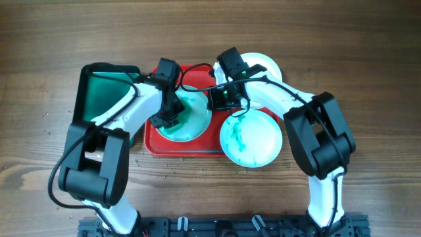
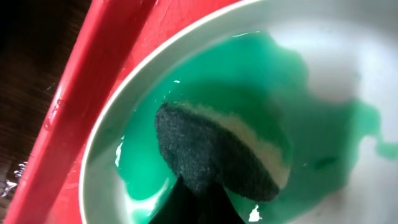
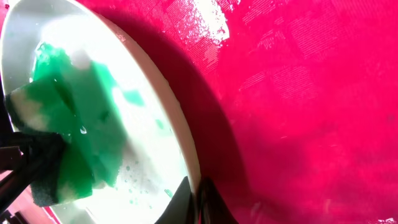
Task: Clean dirty plates on tray and stack at the side
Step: 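Scrub the held left plate with the sponge in the left gripper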
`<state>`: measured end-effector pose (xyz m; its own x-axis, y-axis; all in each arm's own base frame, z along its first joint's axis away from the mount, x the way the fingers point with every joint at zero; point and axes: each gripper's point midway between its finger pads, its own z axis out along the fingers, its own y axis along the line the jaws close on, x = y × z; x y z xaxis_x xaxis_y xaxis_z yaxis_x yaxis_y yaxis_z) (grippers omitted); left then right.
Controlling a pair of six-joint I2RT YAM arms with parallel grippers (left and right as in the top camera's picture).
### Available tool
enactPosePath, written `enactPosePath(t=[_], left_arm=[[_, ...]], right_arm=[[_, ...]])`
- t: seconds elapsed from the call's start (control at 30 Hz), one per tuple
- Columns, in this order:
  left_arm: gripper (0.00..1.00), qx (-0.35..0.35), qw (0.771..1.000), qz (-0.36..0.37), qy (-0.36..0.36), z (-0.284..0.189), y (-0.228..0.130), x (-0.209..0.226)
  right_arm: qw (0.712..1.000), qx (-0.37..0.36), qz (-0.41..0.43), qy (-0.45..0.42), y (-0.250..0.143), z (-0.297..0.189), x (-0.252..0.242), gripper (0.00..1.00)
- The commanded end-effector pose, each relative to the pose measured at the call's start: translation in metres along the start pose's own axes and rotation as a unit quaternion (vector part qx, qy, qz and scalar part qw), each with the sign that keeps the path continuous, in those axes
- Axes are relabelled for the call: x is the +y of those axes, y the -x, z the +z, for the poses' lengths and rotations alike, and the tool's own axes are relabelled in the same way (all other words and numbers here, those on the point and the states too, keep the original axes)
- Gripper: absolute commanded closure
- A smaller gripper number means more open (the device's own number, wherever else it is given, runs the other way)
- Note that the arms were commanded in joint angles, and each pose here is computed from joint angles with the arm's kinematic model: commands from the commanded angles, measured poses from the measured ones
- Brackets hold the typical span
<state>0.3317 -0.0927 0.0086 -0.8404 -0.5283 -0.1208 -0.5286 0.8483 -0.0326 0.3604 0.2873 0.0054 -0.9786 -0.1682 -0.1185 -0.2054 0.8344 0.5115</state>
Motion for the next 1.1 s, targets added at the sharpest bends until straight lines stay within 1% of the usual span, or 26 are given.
enactPosePath(t=[0.0,0.1,0.13,0.2,0.23,0.3,0.33,0.37,0.4,0.43,0.53,0.57,0.63,0.7,0.73,0.77,0.8,0.87,0.9,1.0,1.07], left_arm=[[0.96,-0.057,0.998,-0.018,-0.012,0.009,0.013,-0.017],[0.96,-0.107,0.990,0.045,-0.076,0.008,0.025,-0.062],[0.96,-0.116,0.988,0.059,-0.086,0.006,0.026,-0.069],[0.96,-0.122,0.981,0.114,-0.102,0.003,0.022,-0.082],[0.96,-0.114,0.975,0.154,-0.110,0.003,0.015,-0.087],[0.96,-0.078,0.955,0.248,-0.143,0.003,-0.006,-0.098],[0.96,-0.053,0.942,0.287,-0.164,0.002,-0.019,-0.102],[0.96,-0.015,0.921,0.339,-0.192,0.000,-0.039,-0.104],[0.96,0.007,0.911,0.359,-0.202,-0.001,-0.048,-0.101],[0.96,0.024,0.907,0.369,-0.202,0.000,-0.055,-0.096],[0.96,0.065,0.906,0.376,-0.182,0.001,-0.062,-0.072],[0.96,0.074,0.906,0.375,-0.183,-0.001,-0.063,-0.068],[0.96,0.085,0.911,0.363,-0.174,-0.003,-0.059,-0.055],[0.96,0.079,0.927,0.343,-0.131,0.001,-0.043,-0.033],[0.96,0.071,0.941,0.317,-0.095,0.005,-0.032,-0.018],[0.96,0.058,0.959,0.273,-0.050,0.008,-0.018,-0.001],[0.96,0.040,0.977,0.211,0.001,0.010,-0.004,0.019],[0.96,0.029,0.988,0.144,0.036,0.010,0.006,0.036],[0.96,0.030,0.992,0.113,0.040,0.010,0.007,0.039],[0.96,0.021,0.998,0.029,0.042,0.011,0.009,0.038],[0.96,-0.009,0.999,-0.001,0.040,0.012,0.018,0.032]], right_arm=[[1.000,0.009,0.003,0.005,-0.003,0.006,-0.003,0.96],[1.000,0.010,0.003,0.005,-0.004,0.006,-0.003,0.96],[1.000,0.009,0.003,0.005,-0.004,0.006,-0.003,0.96],[1.000,0.008,0.004,0.001,-0.003,0.006,-0.005,0.96],[1.000,0.007,0.004,-0.001,-0.003,0.006,-0.005,0.96],[1.000,0.006,0.003,0.000,-0.002,0.006,-0.005,0.96],[1.000,0.004,0.002,0.000,-0.001,0.006,-0.005,0.96],[1.000,0.002,0.001,0.001,-0.001,0.006,-0.004,0.96],[1.000,0.002,0.001,0.001,0.000,0.006,-0.004,0.96],[1.000,0.001,0.001,0.002,0.000,0.006,-0.004,0.96],[1.000,0.001,0.000,0.002,0.000,0.006,-0.004,0.96],[1.000,0.002,0.000,0.002,0.000,0.006,-0.004,0.96],[1.000,0.002,0.000,0.002,0.000,0.006,-0.004,0.96],[1.000,0.001,0.000,0.002,0.000,0.006,-0.004,0.96],[1.000,0.001,0.000,0.002,0.000,0.006,-0.004,0.96],[1.000,0.002,0.000,0.002,0.000,0.006,-0.004,0.95],[1.000,0.002,0.000,0.002,0.000,0.006,-0.004,0.96],[1.000,0.002,0.001,0.002,0.000,0.006,-0.004,0.96],[1.000,0.002,0.001,0.002,0.000,0.006,-0.004,0.96],[1.000,0.001,0.001,0.002,0.000,0.006,-0.004,0.96],[1.000,0.000,0.001,0.000,0.000,0.006,-0.005,0.96]])
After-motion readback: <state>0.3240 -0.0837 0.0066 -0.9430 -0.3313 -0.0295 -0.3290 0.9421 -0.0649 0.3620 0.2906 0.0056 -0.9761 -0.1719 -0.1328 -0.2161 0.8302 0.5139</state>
